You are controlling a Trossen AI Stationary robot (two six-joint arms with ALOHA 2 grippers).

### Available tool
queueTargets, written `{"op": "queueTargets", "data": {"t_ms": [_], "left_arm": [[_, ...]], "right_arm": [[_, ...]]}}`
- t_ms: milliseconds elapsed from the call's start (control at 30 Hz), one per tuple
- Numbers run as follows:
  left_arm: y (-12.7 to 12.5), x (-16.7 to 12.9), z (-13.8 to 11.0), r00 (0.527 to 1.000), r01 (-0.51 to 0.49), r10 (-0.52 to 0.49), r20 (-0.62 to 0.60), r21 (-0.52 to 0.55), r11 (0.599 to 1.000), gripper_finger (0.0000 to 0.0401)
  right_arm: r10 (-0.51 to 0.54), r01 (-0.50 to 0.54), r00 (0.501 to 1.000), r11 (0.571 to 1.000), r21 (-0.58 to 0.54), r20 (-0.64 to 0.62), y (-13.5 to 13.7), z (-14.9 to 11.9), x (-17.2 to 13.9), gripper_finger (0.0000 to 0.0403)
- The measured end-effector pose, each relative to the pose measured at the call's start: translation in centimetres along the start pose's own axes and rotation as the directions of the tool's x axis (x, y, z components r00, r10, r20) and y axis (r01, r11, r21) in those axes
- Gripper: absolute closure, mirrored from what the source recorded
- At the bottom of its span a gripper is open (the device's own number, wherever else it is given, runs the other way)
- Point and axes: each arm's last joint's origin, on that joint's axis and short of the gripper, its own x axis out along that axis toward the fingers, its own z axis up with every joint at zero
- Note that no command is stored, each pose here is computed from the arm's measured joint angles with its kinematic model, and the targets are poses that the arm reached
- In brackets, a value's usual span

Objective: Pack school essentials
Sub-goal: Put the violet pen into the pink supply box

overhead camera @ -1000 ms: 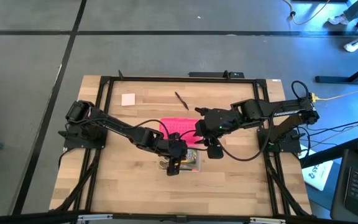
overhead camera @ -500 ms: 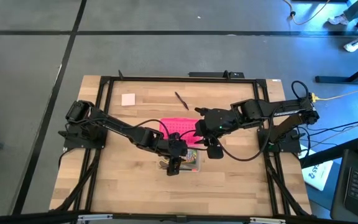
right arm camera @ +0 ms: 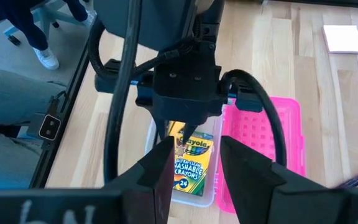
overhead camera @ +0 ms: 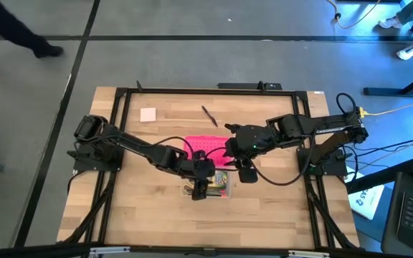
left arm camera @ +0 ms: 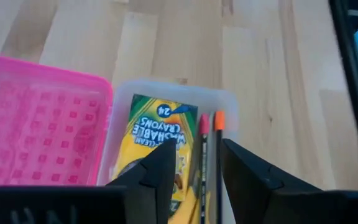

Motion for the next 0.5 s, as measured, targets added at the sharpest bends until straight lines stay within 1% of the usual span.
{"op": "queueTargets", "data": {"t_ms": [67,100,233,400,500], "left_arm": [[0.2,-0.8,-0.3,0.999,-0.004,0.003,-0.037,-0.006,1.0,0.0282],[0.2,-1.3,-0.2,0.999,-0.004,0.004,-0.034,-0.01,1.0,0.0282],[1.0,-3.8,-0.4,0.996,-0.059,0.056,-0.076,-0.039,0.997,0.0282],[1.9,-7.0,-0.8,0.982,-0.168,0.157,-0.106,-0.107,0.98,0.0282],[2.4,-8.8,-1.1,0.97,-0.231,0.215,-0.113,-0.157,0.96,0.0282]], "right_arm": [[0.0,0.0,1.0,1.0,0.0,0.001,0.0,0.0,0.0,0.027],[0.001,-0.001,1.0,1.0,0.0,0.003,0.0,0.0,0.0,0.027],[0.001,-0.001,1.0,1.0,0.0,0.02,0.0,0.2,0.0,0.027],[-0.002,0.002,1.0,1.0,0.0,0.023,0.0,0.2,0.0,0.027],[0.001,-0.001,1.0,1.0,0.0,0.03,0.0,0.3,0.0,0.027]]}}
